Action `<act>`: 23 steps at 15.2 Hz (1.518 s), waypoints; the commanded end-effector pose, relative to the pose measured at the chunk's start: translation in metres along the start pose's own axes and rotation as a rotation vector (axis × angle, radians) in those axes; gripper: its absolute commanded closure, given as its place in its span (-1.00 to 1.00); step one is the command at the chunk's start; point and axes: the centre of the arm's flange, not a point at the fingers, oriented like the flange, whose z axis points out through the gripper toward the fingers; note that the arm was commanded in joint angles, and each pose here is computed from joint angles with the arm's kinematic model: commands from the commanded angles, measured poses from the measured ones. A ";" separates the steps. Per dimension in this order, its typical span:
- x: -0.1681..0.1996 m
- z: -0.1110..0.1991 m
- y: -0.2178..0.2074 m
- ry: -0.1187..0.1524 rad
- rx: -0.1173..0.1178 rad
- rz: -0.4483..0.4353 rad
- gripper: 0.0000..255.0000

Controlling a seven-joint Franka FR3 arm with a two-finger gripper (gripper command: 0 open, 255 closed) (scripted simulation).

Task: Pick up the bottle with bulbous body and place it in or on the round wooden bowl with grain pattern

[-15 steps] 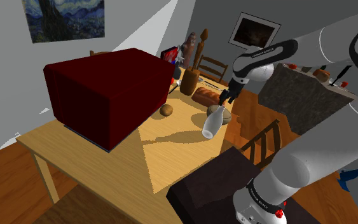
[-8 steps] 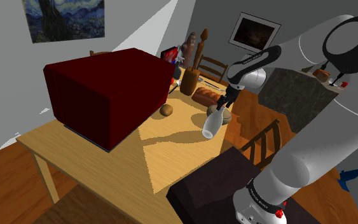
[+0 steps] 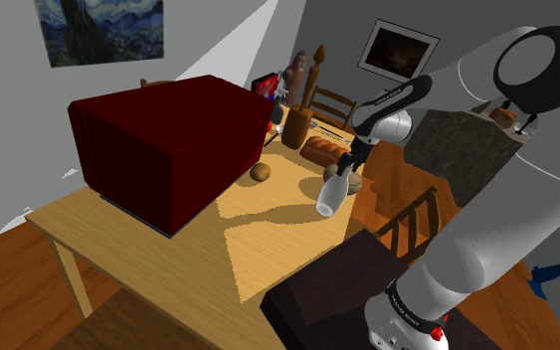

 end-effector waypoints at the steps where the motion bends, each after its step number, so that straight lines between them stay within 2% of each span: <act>1: 0.000 0.000 0.000 0.000 0.000 0.000 -1.00; 2: 0.000 0.000 0.000 0.000 0.000 0.000 -1.00; 3: 0.000 0.000 0.000 0.000 0.000 0.000 1.00; 12: 0.000 0.000 0.000 0.000 0.000 0.000 1.00; 23: 0.003 -0.058 0.000 0.000 0.000 0.000 1.00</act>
